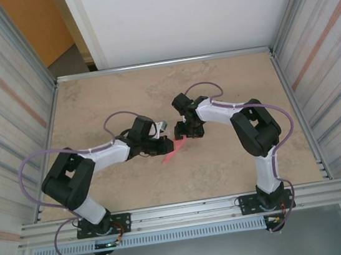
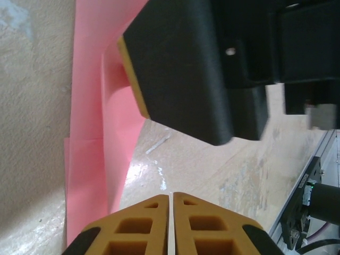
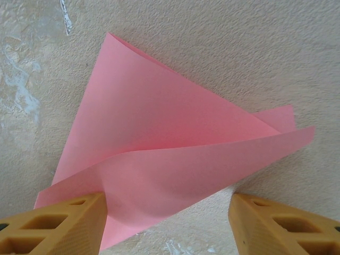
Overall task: Fold a paper plane with a square sheet of paper (pick it up from the middle)
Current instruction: Fold the wing for the fifth time at the center of the table.
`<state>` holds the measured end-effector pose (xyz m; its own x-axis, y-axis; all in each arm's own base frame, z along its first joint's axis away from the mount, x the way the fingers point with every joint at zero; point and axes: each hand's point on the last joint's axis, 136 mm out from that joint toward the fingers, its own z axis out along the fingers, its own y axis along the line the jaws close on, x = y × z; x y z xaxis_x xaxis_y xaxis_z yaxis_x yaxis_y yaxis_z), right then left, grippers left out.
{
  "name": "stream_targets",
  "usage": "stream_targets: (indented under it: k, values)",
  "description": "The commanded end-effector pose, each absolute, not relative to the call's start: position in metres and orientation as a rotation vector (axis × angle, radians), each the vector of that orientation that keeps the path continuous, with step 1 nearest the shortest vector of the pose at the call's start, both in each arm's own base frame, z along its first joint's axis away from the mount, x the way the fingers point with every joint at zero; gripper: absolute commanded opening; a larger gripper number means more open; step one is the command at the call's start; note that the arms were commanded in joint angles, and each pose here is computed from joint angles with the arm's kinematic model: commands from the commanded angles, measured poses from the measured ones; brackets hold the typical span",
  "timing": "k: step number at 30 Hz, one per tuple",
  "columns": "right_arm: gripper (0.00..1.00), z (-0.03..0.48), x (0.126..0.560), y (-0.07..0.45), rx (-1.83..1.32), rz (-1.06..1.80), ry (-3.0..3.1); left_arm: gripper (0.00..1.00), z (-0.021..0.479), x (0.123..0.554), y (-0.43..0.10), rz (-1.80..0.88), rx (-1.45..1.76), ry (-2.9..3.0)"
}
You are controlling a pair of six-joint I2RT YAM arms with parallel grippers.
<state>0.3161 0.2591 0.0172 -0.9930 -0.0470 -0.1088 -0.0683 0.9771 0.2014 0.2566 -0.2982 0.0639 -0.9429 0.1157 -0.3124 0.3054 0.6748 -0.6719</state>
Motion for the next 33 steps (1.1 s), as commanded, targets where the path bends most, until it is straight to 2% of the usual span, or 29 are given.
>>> stream_targets:
  k: [1, 33]
  values:
    - [0.63, -0.035, 0.296, 0.246, -0.06, 0.221, 3.146, 0.1, 0.063, 0.258, -0.304, -1.151, 0.346, 2.669]
    - [0.67, -0.052, 0.291, 0.241, -0.039, 0.147, 3.203, 0.08, 0.024, 0.254, -0.287, -1.086, 0.212, 2.812]
